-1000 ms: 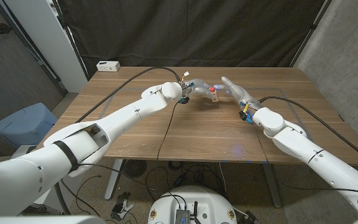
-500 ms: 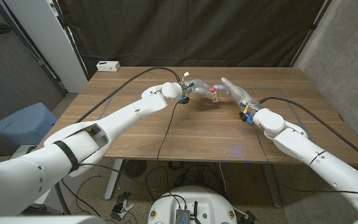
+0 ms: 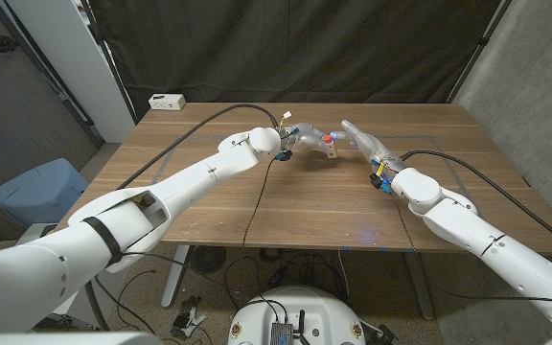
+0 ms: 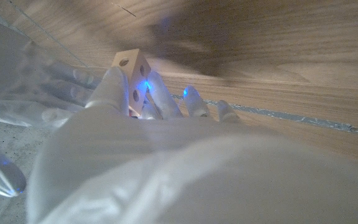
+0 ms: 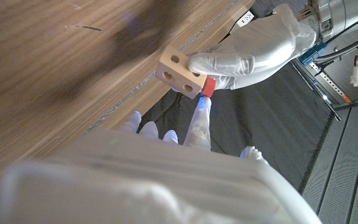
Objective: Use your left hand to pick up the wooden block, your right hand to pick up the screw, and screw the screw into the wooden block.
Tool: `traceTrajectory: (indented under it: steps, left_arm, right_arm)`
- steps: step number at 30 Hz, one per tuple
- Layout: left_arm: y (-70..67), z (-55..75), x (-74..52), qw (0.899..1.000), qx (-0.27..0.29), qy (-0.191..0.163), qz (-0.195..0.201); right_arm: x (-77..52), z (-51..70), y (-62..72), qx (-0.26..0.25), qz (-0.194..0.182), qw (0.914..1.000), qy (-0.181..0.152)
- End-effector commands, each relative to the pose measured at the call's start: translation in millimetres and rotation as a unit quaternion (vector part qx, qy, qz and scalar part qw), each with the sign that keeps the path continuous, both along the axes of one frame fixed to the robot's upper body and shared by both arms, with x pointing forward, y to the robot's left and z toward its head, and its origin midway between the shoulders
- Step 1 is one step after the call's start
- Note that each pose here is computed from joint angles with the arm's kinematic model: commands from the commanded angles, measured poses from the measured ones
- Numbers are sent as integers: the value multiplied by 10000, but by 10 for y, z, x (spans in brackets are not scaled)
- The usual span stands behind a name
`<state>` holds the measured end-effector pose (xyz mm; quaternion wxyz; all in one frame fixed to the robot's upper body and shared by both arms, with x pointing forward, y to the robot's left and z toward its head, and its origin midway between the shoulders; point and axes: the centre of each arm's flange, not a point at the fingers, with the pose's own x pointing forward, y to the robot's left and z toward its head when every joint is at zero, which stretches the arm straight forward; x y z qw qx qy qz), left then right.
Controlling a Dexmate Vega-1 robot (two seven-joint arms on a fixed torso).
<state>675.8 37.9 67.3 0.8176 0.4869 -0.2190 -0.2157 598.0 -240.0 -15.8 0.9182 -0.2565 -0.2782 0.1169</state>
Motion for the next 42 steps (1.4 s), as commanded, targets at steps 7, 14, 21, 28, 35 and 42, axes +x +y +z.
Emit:
traceTrajectory:
  steps: [7, 14, 21, 28, 35, 42]
  left_arm:
    - [-15, -19, 4, 10000, -8, 31, -27]
    - [-25, -19, 9, 10000, -5, 34, -38]
    - [-35, -17, 13, 10000, -4, 41, -45]
    - [-50, -14, 22, 10000, -5, 43, -65]
    - [-60, -8, 28, 10000, 12, 47, -76]
    - [-60, -16, 34, 10000, 2, 60, -72]
  right_arm:
    - [-68, -25, 0, -32, 7, 10000, 8]
    - [-99, -41, 26, -52, 49, 10000, 20]
    - [-117, -61, 65, -80, 106, 9999, 35]
    - [-131, -90, 102, -87, 156, 9998, 67]
    - [-141, -101, 106, -45, 158, 9998, 61]
    - [-157, -68, 71, 5, 118, 9999, -14]
